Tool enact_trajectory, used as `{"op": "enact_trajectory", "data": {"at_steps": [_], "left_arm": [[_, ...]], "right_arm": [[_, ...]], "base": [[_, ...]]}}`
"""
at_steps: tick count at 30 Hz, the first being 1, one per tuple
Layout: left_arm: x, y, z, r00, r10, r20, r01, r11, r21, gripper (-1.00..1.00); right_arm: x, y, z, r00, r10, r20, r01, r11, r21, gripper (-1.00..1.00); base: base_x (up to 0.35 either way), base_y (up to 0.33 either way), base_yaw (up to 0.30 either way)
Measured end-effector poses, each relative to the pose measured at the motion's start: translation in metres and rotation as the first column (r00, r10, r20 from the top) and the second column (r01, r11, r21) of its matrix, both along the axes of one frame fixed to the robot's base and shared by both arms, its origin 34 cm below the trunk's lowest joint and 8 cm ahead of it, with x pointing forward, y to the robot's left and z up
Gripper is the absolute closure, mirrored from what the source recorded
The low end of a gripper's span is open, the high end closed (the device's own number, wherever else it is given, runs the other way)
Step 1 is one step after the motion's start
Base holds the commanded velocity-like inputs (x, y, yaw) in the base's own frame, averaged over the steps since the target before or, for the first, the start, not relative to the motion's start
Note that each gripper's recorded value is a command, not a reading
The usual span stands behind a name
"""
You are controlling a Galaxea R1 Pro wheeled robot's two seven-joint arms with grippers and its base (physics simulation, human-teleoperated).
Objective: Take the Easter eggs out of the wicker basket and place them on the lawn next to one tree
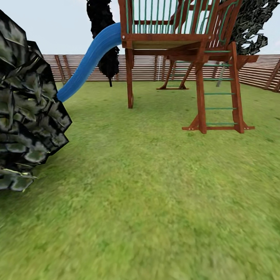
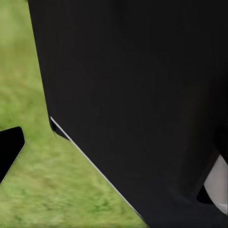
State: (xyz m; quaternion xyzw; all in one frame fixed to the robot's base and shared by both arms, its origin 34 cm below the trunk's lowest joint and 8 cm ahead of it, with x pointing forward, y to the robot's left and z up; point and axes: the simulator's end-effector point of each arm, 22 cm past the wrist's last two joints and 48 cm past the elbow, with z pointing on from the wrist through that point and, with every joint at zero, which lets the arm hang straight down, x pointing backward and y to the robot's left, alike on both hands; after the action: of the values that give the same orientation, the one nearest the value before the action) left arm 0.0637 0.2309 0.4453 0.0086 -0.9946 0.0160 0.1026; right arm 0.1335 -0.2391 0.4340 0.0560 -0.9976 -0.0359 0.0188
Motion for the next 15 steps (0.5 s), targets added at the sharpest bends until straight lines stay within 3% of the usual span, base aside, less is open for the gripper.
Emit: {"op": "enact_trajectory", "data": {"at_steps": [15], "left_arm": [[-0.0008,-0.0002,0.0002,1.000,-0.002,-0.002,0.002,1.000,-0.001,-1.00]], "right_arm": [[-0.0006,0.0027,0.0001,1.000,0.008,-0.001,-0.008,1.000,0.005,-1.00]], "base": [[0.322,0.053,0.000]]}}
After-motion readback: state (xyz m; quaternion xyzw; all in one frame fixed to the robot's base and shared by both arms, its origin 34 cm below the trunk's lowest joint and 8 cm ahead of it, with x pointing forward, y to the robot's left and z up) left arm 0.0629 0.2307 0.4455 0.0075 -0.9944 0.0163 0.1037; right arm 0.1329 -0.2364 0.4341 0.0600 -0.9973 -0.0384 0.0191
